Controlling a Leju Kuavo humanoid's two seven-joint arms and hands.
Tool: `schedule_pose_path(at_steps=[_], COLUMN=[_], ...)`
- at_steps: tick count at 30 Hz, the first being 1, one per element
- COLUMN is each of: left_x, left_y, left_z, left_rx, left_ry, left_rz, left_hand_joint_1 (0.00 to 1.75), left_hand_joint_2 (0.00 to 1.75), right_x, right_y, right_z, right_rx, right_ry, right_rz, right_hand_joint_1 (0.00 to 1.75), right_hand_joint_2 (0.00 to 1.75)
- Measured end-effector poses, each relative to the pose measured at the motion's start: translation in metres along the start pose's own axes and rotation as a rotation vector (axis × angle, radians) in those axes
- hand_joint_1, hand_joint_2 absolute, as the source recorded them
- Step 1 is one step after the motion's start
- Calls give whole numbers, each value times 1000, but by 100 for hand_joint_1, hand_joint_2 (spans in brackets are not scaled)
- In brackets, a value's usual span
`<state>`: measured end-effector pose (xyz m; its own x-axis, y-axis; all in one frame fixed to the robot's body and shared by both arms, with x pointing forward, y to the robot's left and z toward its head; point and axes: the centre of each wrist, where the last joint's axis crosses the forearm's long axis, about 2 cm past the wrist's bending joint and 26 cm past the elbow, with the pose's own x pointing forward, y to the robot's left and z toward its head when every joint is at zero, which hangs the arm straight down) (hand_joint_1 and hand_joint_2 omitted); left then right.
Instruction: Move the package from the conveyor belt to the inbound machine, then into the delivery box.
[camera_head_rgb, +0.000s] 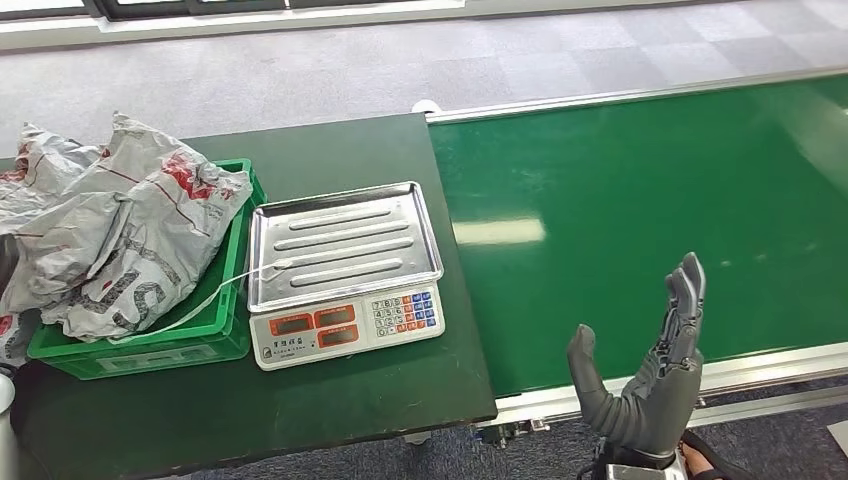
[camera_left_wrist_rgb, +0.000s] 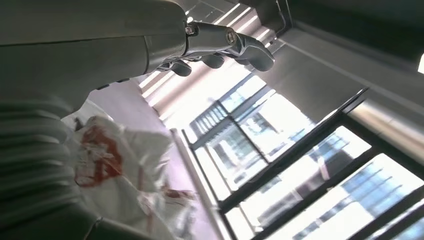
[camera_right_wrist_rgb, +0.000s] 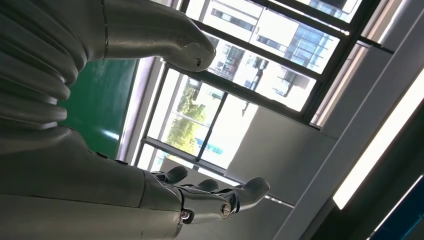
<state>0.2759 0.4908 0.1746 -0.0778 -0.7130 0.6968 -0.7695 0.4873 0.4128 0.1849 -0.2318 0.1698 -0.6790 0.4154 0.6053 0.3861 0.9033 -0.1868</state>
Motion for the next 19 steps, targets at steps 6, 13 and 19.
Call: schedule_pose_path(at_steps=[6, 13, 19], left_x=[43, 90, 113], left_y=[8, 3, -3], left_z=[31, 73, 85], left_rx=[161, 293, 283], left_ry=[-120, -249, -263], left_rz=[218, 356, 451], left_hand_joint_1=[0, 0, 0], left_hand_joint_2=[0, 0, 0], right_x=[-1, 2, 2], right_y=[0, 0, 0], right_z=[6, 15, 17], right_rx=[-13, -27, -26], right_ry=[14, 36, 44], right_rz=[13, 29, 32], right_hand_joint_1=[0, 0, 0], right_hand_joint_2=[175, 175, 175])
